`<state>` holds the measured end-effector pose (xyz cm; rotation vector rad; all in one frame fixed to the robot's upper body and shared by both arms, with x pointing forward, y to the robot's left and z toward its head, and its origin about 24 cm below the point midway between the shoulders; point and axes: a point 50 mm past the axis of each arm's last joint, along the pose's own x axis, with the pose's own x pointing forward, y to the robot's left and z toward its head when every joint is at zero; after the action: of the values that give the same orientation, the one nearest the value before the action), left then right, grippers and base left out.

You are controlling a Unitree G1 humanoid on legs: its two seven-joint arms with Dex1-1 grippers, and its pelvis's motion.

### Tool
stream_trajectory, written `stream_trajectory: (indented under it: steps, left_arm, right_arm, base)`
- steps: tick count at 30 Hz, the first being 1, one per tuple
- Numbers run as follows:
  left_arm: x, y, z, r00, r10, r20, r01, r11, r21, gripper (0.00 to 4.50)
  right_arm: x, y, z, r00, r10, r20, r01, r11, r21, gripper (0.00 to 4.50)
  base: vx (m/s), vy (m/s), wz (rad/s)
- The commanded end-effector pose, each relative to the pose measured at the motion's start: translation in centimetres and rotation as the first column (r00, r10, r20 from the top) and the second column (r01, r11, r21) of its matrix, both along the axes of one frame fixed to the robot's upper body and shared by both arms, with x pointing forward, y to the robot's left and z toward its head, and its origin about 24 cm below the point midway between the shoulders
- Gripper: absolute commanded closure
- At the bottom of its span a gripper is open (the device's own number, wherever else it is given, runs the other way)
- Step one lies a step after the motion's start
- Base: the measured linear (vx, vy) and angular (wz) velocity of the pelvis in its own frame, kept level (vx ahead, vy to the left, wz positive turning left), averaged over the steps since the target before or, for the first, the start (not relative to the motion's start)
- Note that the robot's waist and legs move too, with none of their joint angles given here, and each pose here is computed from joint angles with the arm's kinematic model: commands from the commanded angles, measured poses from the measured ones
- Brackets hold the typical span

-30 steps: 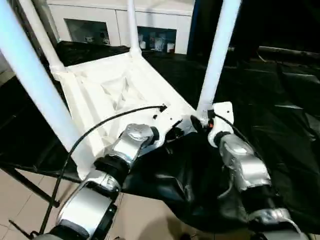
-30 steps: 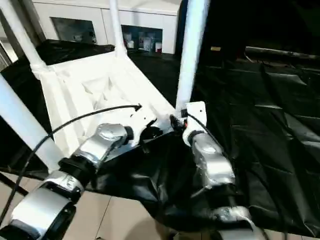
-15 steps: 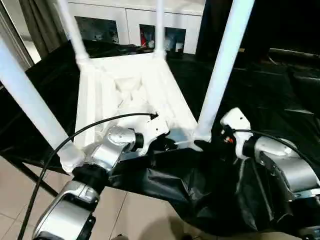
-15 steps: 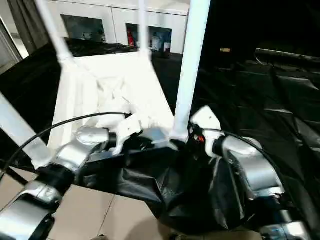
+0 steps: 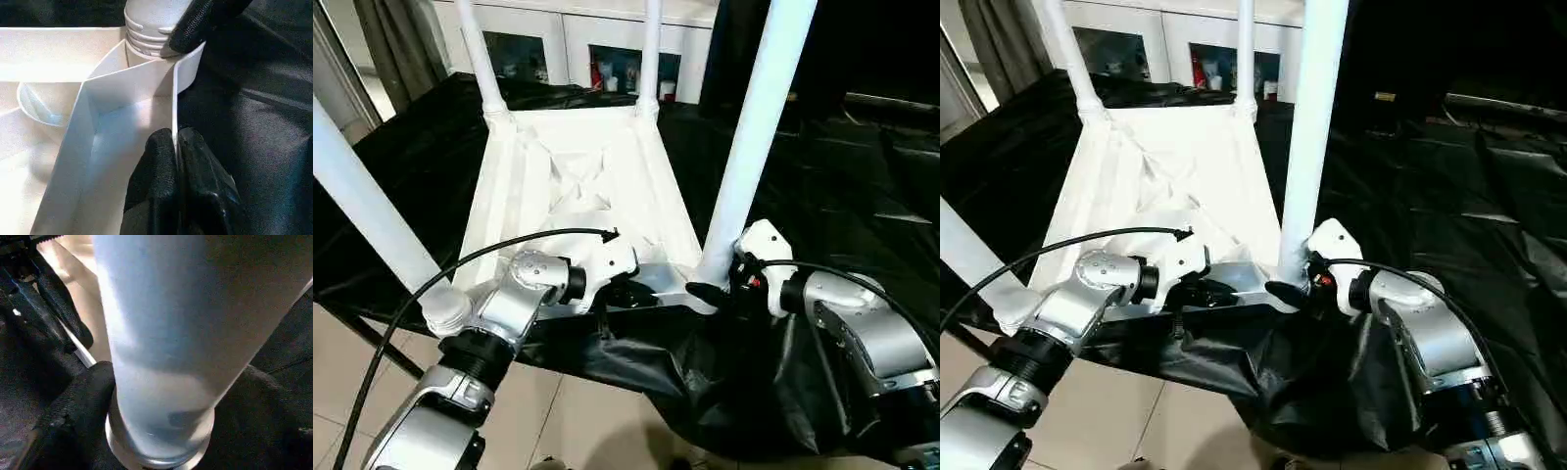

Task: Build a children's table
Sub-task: Rotate leg to tighten

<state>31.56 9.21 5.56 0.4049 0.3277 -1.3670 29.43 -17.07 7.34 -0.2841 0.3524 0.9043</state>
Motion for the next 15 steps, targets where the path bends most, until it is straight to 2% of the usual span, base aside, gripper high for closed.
stream_trajectory:
  steps: [1, 4, 7, 8, 9, 13, 15]
  left_arm:
    - [-0.1, -1.3, 1.9, 0.996, -0.065, 0.054, 0.069, 0.994, -0.088, 4.5]
    - [-0.1, -1.2, 1.9, 0.997, -0.063, 0.053, 0.067, 0.994, -0.086, 4.5]
    - [-0.1, -1.1, 1.8, 0.997, -0.059, 0.053, 0.064, 0.994, -0.084, 4.5]
    - [-0.1, -1.1, 1.8, 0.997, -0.059, 0.053, 0.063, 0.994, -0.084, 4.5]
    - [-0.1, -1.1, 1.8, 0.997, -0.058, 0.053, 0.062, 0.995, -0.083, 4.5]
    - [0.2, -1.0, 1.7, 0.998, -0.024, 0.056, 0.028, 0.997, -0.074, 4.5]
    - [0.8, -1.0, 1.6, 0.997, 0.05, 0.059, -0.046, 0.997, -0.068, 4.5]
  right_arm:
    - [0.3, -0.1, 0.4, 1.0, 0.0, 0.009, 0.0, 1.0, -0.001, 1.06]
    - [0.2, -0.2, 0.2, 1.0, 0.003, 0.003, -0.003, 1.0, -0.003, 1.41]
    - [0.1, -0.2, 0.0, 1.0, 0.007, -0.004, -0.007, 1.0, -0.01, 1.45]
    - [0.1, -0.2, -0.1, 1.0, 0.007, -0.004, -0.007, 1.0, -0.01, 1.73]
    - [0.1, -0.2, -0.1, 1.0, 0.006, -0.005, -0.007, 1.0, -0.01, 1.8]
    - [0.1, -0.1, -0.5, 1.0, -0.015, -0.018, 0.016, 1.0, 0.01, 1.94]
    - [0.4, -0.2, -1.1, 0.994, -0.098, -0.037, 0.099, 0.995, 0.019, 1.96]
  base:
    - [0.0, 0.0, 0.0]
    - [0.0, 0.0, 0.0]
    - [0.0, 0.0, 0.0]
    - [0.0, 0.0, 0.0]
    - [0.0, 0.0, 0.0]
    - [0.0, 0.0, 0.0]
    - [0.0, 0.0, 0.0]
